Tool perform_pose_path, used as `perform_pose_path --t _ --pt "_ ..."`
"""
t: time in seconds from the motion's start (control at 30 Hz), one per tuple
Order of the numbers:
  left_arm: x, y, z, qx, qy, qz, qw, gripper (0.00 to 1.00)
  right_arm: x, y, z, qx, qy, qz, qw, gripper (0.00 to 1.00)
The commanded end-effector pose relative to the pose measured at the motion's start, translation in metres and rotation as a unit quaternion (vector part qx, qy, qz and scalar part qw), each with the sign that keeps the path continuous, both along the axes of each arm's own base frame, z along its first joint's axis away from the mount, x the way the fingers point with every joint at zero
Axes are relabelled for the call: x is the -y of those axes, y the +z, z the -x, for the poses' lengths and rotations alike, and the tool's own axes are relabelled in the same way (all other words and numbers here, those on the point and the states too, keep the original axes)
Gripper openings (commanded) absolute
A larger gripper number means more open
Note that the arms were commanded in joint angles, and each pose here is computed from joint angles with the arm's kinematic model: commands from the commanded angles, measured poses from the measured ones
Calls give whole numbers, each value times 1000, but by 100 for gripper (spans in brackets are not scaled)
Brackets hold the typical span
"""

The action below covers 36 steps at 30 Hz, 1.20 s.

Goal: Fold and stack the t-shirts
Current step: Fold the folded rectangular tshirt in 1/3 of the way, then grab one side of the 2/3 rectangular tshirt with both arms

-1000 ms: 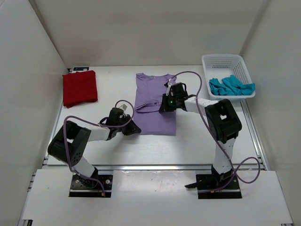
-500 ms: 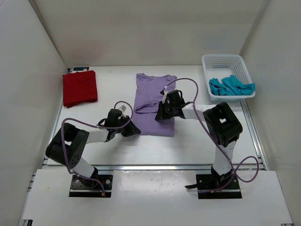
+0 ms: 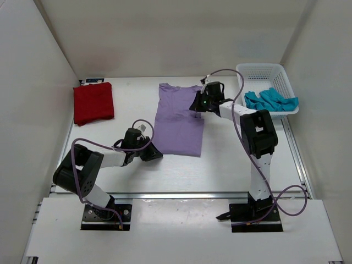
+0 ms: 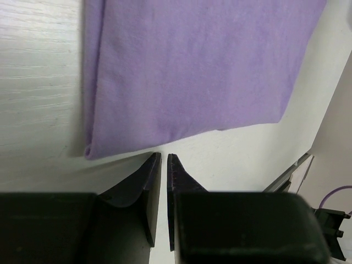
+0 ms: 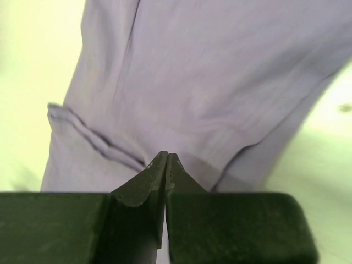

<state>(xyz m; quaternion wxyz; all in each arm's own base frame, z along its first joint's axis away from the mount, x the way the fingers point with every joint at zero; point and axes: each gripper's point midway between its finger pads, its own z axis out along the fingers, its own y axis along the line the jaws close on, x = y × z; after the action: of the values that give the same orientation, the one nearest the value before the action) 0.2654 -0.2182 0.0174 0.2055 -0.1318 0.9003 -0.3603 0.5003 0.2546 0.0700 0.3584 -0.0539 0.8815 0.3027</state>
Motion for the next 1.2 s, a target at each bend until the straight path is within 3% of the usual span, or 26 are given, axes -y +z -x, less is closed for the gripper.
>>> perform_pose_path --t 0.0,0.13,0.17,0.2,0.27,0.37,0.43,0.53,0.6,0.7,0.97,1.07,1.17 --pt "-3 23 -11 30 3 4 1000 21 4 52 -7 49 -7 2 999 0" --pt "-21 30 -16 40 30 -6 999 29 5 51 58 30 11 11 999 0" --pt "-30 32 -22 43 46 0 998 34 10 26 83 2 12 4 1000 1" --pt "-36 31 -22 37 56 11 998 38 9 51 90 36 13 -22 999 0" --pt "-47 23 -22 17 76 16 997 43 22 27 142 1 1 -44 999 4" --pt "-52 18 -27 10 85 14 996 47 33 12 181 -18 0 -52 998 17" --pt "-52 10 -23 1 80 -1 997 47 40 -4 199 -36 -9 -35 999 35" --pt "-52 5 -25 -3 88 -2 996 47 49 -21 217 -55 -22 -50 997 44" --pt "-52 -1 -22 -11 87 -9 996 46 51 -30 224 -69 -25 -52 996 45" --pt "-53 -7 -20 -15 87 -19 996 43 47 -38 228 -82 -18 -59 995 43" --pt "-60 -15 -20 -12 98 -45 994 21 40 -41 220 -86 -21 -85 992 16" --pt "-58 -11 -23 -8 100 -37 994 1 39 -38 216 -81 -18 -80 993 3" --pt "-53 -3 -25 3 81 -64 995 0 39 -37 221 -77 -16 -69 994 0"
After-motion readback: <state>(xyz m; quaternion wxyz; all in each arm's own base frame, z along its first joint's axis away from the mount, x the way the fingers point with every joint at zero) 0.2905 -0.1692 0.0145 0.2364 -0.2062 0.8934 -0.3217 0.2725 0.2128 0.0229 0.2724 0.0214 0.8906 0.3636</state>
